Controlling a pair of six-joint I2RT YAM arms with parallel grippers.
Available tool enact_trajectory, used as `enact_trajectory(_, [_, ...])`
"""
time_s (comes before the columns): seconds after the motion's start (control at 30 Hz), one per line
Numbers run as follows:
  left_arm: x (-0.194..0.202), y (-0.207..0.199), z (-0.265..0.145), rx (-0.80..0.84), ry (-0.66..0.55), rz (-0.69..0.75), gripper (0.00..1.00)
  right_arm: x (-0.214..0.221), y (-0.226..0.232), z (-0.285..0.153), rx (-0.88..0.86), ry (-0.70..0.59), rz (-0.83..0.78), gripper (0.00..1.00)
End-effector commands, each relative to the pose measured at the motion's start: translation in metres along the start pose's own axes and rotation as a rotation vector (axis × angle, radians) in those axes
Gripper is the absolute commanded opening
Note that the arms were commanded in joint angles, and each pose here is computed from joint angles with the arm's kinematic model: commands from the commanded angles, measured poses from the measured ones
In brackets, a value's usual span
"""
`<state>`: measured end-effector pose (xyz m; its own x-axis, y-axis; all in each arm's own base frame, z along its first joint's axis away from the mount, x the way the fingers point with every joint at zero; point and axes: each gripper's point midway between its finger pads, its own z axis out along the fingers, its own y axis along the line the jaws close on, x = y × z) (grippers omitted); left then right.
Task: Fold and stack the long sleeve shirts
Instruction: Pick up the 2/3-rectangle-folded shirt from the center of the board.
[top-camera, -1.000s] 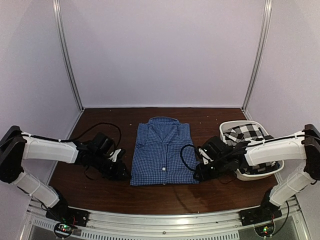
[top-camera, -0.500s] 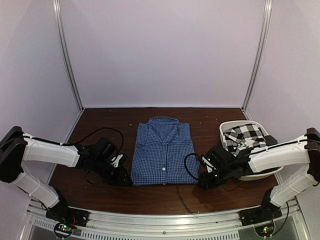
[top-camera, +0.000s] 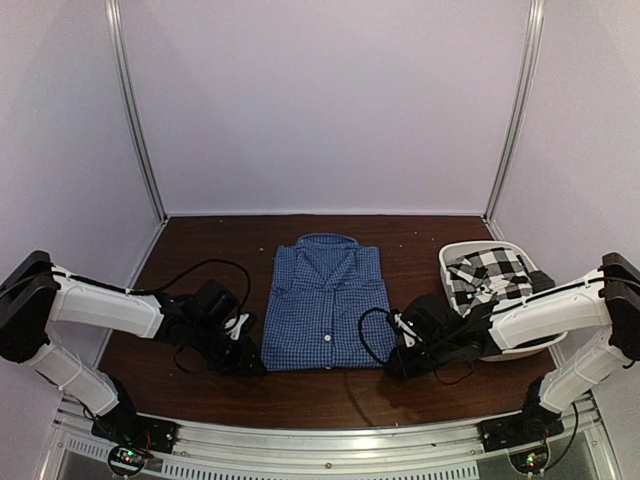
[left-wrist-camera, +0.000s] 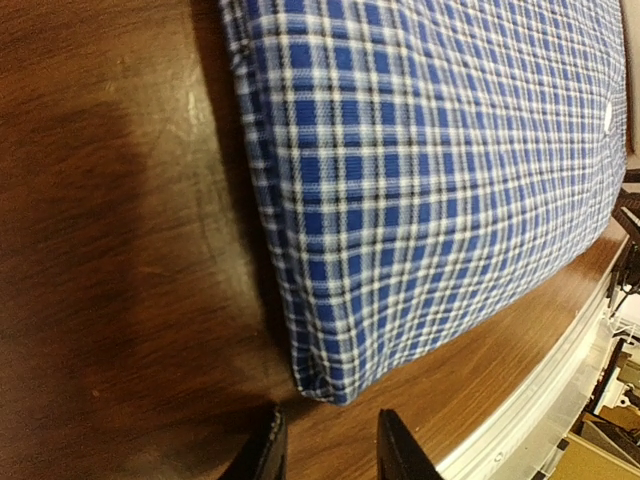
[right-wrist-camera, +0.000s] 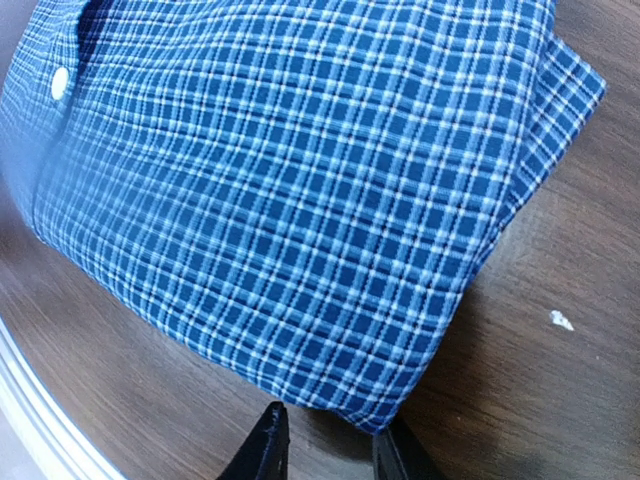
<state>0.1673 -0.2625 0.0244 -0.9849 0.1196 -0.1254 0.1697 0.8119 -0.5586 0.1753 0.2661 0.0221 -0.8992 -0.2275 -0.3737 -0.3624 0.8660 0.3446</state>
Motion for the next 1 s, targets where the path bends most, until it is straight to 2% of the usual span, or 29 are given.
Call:
enact_trajectory(0.0, [-0.002,0.002,0.005,-0.015,-0.02,0.008,0.32,0.009,-0.009,0.009,0.054,0.021,-0.027,0.31])
enact_trajectory(0.33, [-0.014,0.002,0.008,-0.052,-0.053,0.031,0.27,0.003,-0.012,0.004,0.081,-0.01,-0.033,0.28])
enact_trajectory(0.5, [-0.017,-0.004,0.009,-0.044,-0.054,0.042,0.18,-0.006,-0.011,0.001,0.093,-0.046,-0.042,0.26])
enact_trajectory(0.83, [-0.021,-0.01,0.0,-0.043,-0.075,0.047,0.01,-0.016,-0.008,-0.009,0.093,-0.093,-0.053,0.08])
enact_trajectory(0.97, [-0.02,-0.011,-0.003,-0.038,-0.081,0.048,0.0,-0.016,-0.005,-0.013,0.087,-0.104,-0.06,0.01])
